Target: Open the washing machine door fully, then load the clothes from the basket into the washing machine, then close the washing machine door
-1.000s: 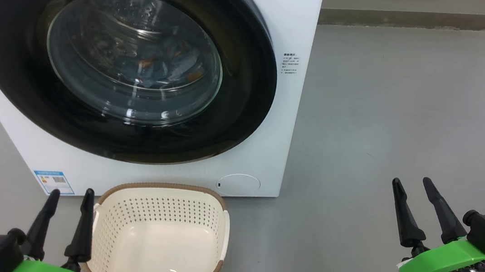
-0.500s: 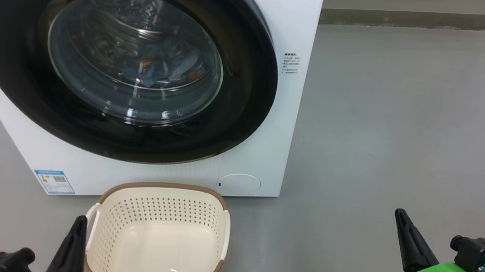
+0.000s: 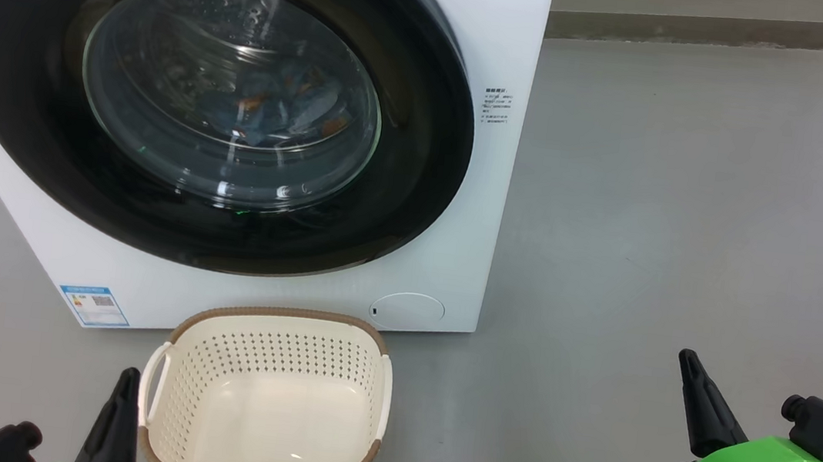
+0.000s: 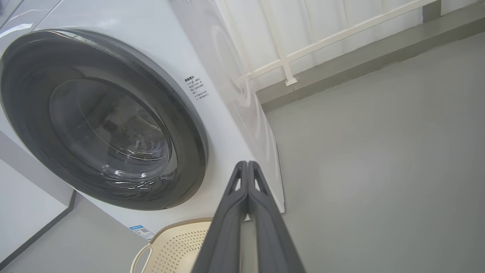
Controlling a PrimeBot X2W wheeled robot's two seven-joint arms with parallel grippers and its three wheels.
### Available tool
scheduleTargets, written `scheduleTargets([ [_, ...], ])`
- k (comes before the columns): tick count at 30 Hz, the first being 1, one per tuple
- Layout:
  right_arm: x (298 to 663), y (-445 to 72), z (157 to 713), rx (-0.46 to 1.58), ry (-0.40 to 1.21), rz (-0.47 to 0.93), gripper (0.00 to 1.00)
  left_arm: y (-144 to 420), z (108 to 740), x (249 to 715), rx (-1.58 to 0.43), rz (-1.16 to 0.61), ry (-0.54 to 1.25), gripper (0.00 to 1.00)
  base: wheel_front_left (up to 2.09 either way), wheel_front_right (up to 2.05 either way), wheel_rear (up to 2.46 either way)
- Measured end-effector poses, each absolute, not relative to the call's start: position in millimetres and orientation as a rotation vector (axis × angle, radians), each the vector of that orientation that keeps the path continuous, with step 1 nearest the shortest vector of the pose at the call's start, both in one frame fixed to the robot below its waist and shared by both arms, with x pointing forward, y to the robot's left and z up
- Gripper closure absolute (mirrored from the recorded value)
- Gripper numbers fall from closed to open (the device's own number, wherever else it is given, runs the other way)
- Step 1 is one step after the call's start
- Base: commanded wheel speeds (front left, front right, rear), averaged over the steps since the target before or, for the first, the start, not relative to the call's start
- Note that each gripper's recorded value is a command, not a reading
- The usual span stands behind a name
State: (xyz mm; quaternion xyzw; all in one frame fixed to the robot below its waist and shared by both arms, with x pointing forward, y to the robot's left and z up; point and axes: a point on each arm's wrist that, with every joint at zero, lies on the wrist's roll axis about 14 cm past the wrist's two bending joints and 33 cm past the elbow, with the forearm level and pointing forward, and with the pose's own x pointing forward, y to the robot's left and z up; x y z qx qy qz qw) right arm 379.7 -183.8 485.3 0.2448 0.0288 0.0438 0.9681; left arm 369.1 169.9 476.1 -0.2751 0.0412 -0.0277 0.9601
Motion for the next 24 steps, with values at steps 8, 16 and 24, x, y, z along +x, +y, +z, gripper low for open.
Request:
scheduleTargets([
  [8,381.7,-186.6,487.0,0.568,0.056,0.065,1.0,172.5,474.0,369.1,-0.622,-0.038,0.096,1.0,0.0,0.0,0.0],
  [16,383.4,-189.2,488.0,0.651,0.058,0.045,1.0,175.9,473.5,370.2,-0.696,-0.018,0.102,1.0,0.0,0.0,0.0],
  [24,385.2,-189.4,488.7,0.751,0.063,0.028,1.0,176.1,470.9,369.9,-0.79,0.003,0.116,1.0,0.0,0.0,0.0],
])
